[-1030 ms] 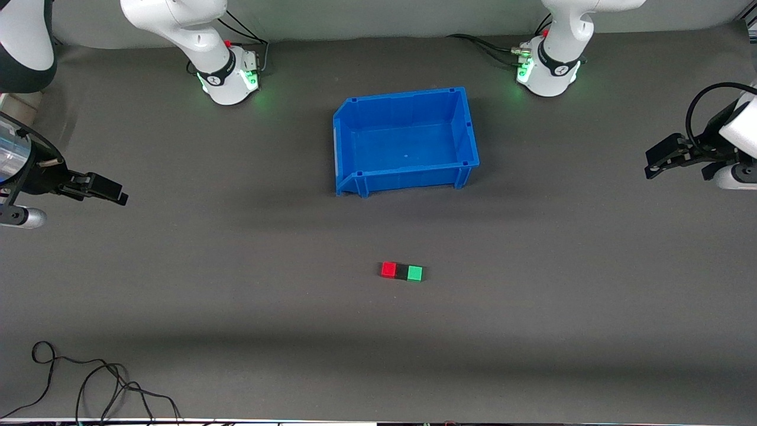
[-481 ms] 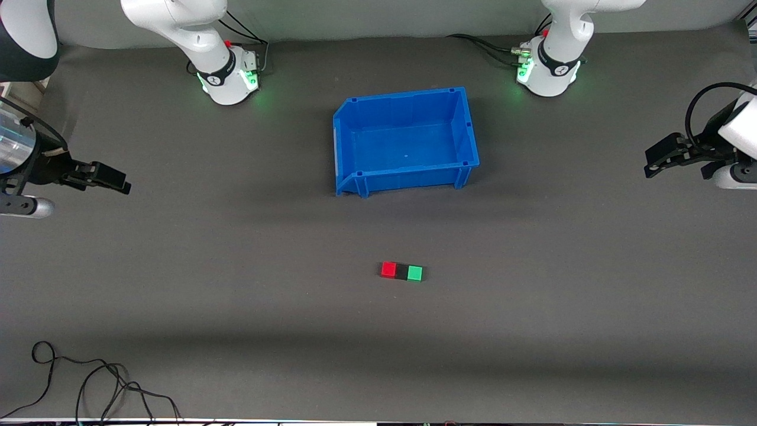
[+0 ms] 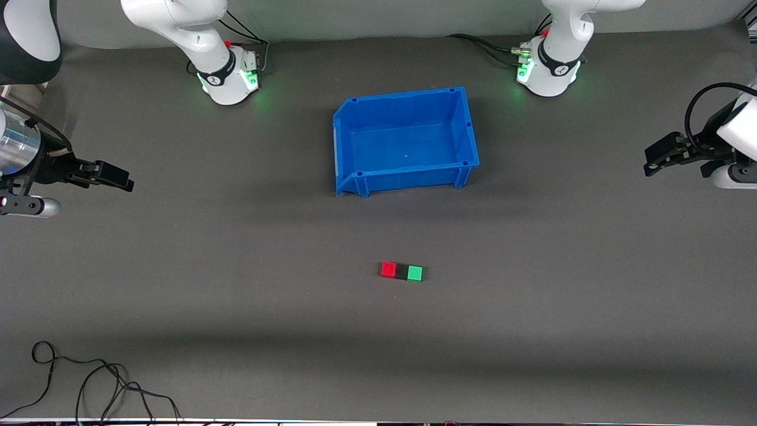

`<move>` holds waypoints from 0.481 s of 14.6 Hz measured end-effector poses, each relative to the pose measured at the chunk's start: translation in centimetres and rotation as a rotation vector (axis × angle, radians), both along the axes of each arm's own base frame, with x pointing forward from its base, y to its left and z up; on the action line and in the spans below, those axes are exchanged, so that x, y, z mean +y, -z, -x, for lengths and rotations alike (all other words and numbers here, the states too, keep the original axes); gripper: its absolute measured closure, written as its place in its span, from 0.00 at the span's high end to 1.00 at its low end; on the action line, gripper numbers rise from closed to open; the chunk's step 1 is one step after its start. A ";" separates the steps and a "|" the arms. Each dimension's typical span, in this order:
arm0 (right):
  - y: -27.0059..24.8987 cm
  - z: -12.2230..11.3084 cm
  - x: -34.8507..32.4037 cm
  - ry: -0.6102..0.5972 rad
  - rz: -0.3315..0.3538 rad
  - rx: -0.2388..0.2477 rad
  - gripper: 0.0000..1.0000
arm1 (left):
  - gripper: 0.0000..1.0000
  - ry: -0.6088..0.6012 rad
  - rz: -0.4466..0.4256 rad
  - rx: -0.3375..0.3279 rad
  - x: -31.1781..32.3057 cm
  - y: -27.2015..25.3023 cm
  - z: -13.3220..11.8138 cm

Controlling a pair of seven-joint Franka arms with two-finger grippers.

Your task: Attach green and red cubes to black cube

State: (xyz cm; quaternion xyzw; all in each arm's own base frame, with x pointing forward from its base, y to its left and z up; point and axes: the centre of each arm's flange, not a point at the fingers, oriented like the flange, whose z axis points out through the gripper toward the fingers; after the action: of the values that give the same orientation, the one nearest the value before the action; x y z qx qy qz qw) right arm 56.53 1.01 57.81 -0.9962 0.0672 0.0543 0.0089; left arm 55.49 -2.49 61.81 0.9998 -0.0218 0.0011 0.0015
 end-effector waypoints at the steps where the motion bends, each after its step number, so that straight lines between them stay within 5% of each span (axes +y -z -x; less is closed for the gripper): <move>1: 0.0 0.0 0.0 0.000 0.000 0.000 0.96 | 1.00 0.000 0.000 0.001 0.0 0.0 0.0; 7: 0.0 0.0 0.0 0.000 0.000 0.001 0.96 | 1.00 0.001 -0.001 0.007 0.0 0.3 -0.1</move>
State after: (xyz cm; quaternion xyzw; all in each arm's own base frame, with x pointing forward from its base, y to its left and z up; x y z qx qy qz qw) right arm 56.53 1.02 57.77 -0.9962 0.0672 0.0546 0.0089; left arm 55.61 -2.46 61.52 0.9997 -0.0224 -0.0023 0.0011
